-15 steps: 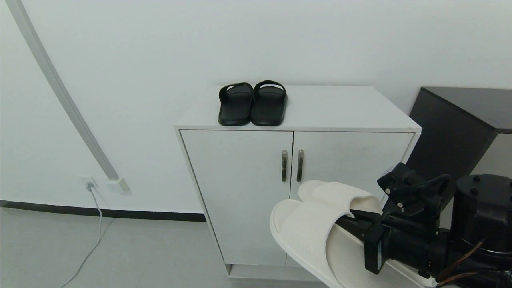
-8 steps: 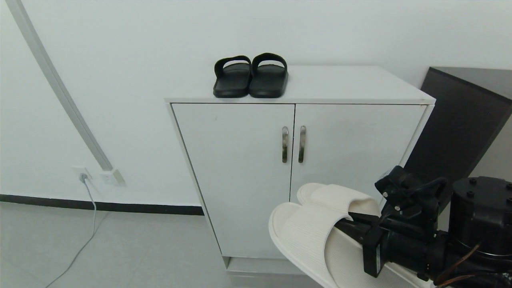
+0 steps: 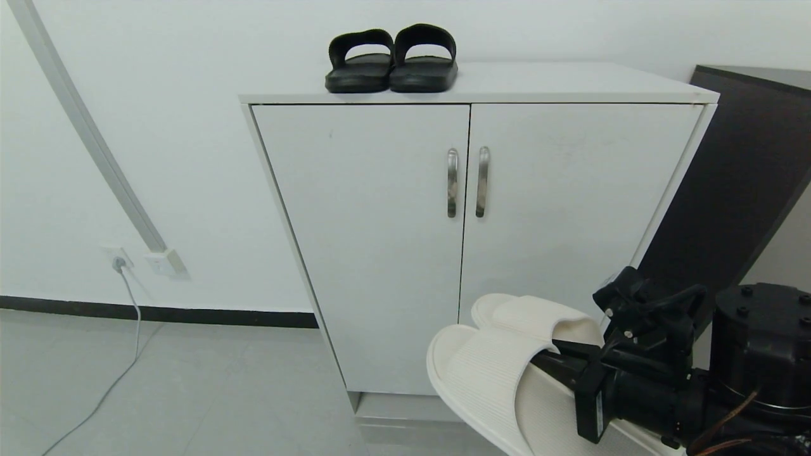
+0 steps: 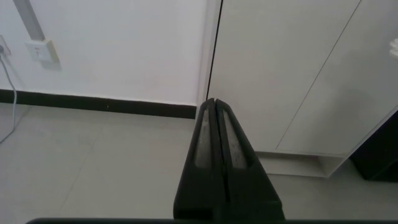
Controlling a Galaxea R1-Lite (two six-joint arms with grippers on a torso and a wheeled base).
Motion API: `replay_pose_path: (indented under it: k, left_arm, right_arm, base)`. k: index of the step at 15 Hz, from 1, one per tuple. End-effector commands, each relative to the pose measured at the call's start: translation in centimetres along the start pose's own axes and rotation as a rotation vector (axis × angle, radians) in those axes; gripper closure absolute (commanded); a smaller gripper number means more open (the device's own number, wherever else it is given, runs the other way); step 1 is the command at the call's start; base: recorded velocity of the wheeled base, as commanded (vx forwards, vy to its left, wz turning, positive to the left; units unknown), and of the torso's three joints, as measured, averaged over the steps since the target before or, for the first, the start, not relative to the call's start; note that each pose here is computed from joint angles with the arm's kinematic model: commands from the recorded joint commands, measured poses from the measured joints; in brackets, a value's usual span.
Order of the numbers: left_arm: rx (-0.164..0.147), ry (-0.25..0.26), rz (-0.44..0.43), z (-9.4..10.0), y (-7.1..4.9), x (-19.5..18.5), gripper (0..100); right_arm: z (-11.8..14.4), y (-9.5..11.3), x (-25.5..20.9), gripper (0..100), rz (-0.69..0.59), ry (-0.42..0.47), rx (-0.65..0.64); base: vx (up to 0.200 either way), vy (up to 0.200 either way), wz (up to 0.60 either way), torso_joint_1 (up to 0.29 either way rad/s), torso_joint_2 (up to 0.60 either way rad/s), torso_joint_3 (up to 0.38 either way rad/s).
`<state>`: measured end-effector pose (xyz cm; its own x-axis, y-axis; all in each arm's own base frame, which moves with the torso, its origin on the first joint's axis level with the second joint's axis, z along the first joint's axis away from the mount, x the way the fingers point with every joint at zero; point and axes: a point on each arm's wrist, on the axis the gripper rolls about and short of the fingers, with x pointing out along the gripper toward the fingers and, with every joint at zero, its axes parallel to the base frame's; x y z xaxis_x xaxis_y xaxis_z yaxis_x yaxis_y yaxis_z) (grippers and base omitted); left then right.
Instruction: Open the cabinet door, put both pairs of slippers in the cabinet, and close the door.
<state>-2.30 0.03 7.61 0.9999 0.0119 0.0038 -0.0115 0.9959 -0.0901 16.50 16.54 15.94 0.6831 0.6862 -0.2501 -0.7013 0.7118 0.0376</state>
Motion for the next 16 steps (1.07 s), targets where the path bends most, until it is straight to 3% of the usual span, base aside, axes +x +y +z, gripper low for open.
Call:
replay_pose_path:
  k: [1,4,16]
  left_arm:
    - [0.000,0.001,0.000,0.00,0.00,0.01,100]
    - [0.000,0.001,0.000,0.00,0.00,0.01,100]
    - [0.000,0.001,0.000,0.00,0.00,0.01,100]
  right_arm:
    - [-0.09,0.01,0.03,100,0.001,0.003,0.000]
    - [-0.21,0.04,0.00,100,0.002,0.008,-0.001]
    - [-0.39,0.10,-0.17,100,0.005,0.013,-0.001]
  base:
    - [0.000,0.000,0.00,-0.032,0.43,0.408]
    - [0.000,0.000,0.00,-0.001,0.22,0.206]
    - [0.000,0.000,0.00,0.001,0.01,0.003]
